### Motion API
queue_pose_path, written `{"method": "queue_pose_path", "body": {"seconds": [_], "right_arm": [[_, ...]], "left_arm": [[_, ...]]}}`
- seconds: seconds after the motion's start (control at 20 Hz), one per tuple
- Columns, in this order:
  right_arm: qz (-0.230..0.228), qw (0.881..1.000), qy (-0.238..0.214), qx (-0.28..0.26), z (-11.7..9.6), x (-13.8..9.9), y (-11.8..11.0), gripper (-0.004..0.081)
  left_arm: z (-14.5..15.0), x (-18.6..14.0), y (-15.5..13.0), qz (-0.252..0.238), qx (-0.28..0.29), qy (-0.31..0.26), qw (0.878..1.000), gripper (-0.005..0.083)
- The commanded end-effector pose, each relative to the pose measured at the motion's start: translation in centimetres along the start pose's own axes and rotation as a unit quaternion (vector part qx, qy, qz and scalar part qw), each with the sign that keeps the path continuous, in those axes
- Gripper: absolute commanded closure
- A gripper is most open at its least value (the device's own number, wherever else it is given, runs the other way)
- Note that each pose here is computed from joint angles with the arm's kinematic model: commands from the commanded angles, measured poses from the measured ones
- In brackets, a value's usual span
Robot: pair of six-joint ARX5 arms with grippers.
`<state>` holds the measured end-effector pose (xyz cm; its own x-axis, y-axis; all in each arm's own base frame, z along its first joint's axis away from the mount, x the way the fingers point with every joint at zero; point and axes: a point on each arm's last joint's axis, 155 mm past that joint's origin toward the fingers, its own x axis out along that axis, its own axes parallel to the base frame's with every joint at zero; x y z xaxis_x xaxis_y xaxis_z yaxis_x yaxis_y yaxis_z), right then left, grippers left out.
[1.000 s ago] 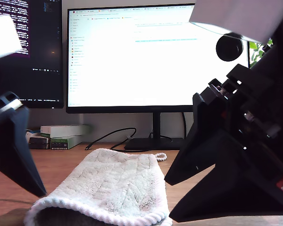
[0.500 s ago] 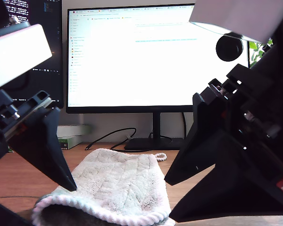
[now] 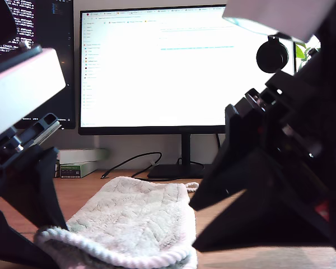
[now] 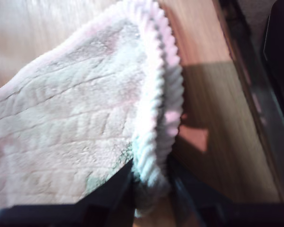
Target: Fold the tea towel to a neat square and place it to the right
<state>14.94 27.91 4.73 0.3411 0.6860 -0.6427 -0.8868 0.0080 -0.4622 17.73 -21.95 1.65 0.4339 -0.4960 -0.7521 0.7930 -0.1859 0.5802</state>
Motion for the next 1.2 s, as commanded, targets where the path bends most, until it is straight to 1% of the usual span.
{"method": "queue_pose_path", "body": {"seconds": [0.0, 0.05, 0.1, 0.2, 0.35, 0.45, 0.65, 0.8, 0.9, 1.15], "right_arm": [[-0.007, 1.000, -0.010, 0.000, 0.8, 0.0, -0.6, 0.0417], [-0.007, 1.000, -0.012, -0.001, 0.9, 0.0, -0.6, 0.0417], [-0.008, 1.000, -0.017, 0.000, 1.2, 0.0, -0.6, 0.0416], [-0.017, 0.999, -0.032, 0.003, 1.9, 0.0, -1.1, 0.0416], [-0.031, 0.998, -0.051, 0.032, 3.0, -0.2, -2.0, 0.0393], [-0.030, 0.997, -0.056, 0.048, 3.4, -0.2, -2.1, 0.0389], [-0.022, 0.996, -0.065, 0.063, 4.3, -0.3, -1.6, 0.0376], [-0.002, 0.995, -0.062, 0.082, 4.4, 0.0, -0.3, 0.0370], [0.008, 0.995, -0.061, 0.081, 4.6, 0.2, 0.5, 0.0361], [-0.011, 0.996, -0.019, 0.091, 2.8, 1.2, 0.4, 0.0361]], "left_arm": [[0.4, -0.5, 0.4, 0.008, 0.002, -0.008, 1.000, 0.0707], [0.9, -0.8, 1.0, 0.015, 0.003, -0.014, 1.000, 0.0758], [1.5, -1.2, 1.6, 0.021, 0.004, -0.024, 0.999, 0.0787], [2.8, -1.9, 2.7, 0.031, 0.001, -0.048, 0.998, 0.0797], [4.4, -2.6, 2.2, -0.012, -0.040, -0.078, 0.996, 0.0797], [4.9, -2.9, 1.9, -0.026, -0.055, -0.087, 0.994, 0.0797], [5.9, -3.5, 1.4, -0.058, -0.094, -0.103, 0.988, 0.0797], [6.2, -3.7, 1.9, -0.055, -0.113, -0.106, 0.986, 0.0797], [6.4, -3.7, 2.0, -0.057, -0.131, -0.109, 0.984, 0.0797], [7.3, -4.1, 1.7, -0.079, -0.176, -0.127, 0.973, 0.0797]]}}
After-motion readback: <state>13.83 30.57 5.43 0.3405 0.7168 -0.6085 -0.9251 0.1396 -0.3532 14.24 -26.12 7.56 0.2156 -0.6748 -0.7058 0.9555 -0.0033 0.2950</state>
